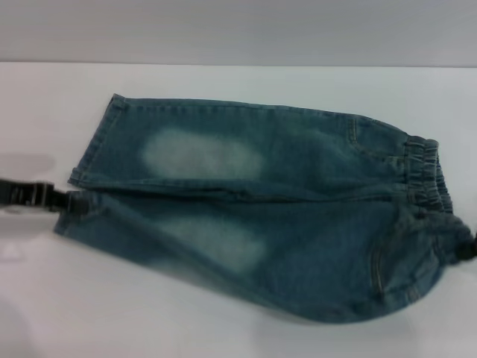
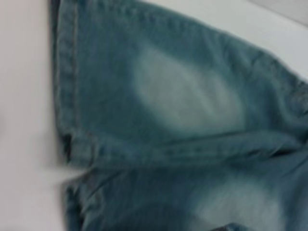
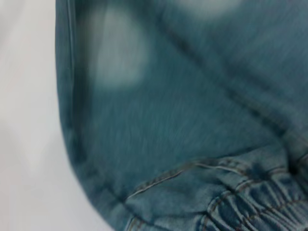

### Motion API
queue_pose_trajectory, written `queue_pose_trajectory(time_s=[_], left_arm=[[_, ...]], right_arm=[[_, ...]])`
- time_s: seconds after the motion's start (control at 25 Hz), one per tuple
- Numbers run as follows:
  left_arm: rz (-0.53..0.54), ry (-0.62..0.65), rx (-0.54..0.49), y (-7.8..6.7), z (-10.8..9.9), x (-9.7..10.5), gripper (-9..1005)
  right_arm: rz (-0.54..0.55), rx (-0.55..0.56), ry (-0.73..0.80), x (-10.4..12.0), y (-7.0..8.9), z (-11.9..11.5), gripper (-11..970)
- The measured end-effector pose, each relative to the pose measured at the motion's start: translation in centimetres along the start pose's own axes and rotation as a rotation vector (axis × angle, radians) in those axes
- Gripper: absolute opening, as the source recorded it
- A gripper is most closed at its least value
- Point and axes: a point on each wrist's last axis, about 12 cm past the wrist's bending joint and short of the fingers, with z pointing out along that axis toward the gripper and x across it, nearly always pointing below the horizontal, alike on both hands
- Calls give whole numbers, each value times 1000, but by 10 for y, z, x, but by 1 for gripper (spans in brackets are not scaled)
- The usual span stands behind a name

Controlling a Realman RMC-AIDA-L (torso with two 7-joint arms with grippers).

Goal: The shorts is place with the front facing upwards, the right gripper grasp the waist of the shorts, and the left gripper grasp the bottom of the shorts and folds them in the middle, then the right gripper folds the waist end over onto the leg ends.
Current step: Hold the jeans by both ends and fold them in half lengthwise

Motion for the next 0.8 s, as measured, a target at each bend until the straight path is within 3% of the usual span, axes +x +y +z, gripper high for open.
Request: queue_pose_trajectory(time_s=[0.2,0.4,0.64,0.8], left_arm=[[-3,-140,96,-9,-10,-16,33],[15,-289,95,-9,-15,-33,32],[47,-458,12,-2,-6,-47,33],[76,-511,-42,-1,6,-53,33]], right_arm=[[48,33,-322,24,-3,-1,3],[92,118,-588,44,-4,15,2],[133,256,-908,37,-3,45,2],[160,347,-966,27,-3,67,3]])
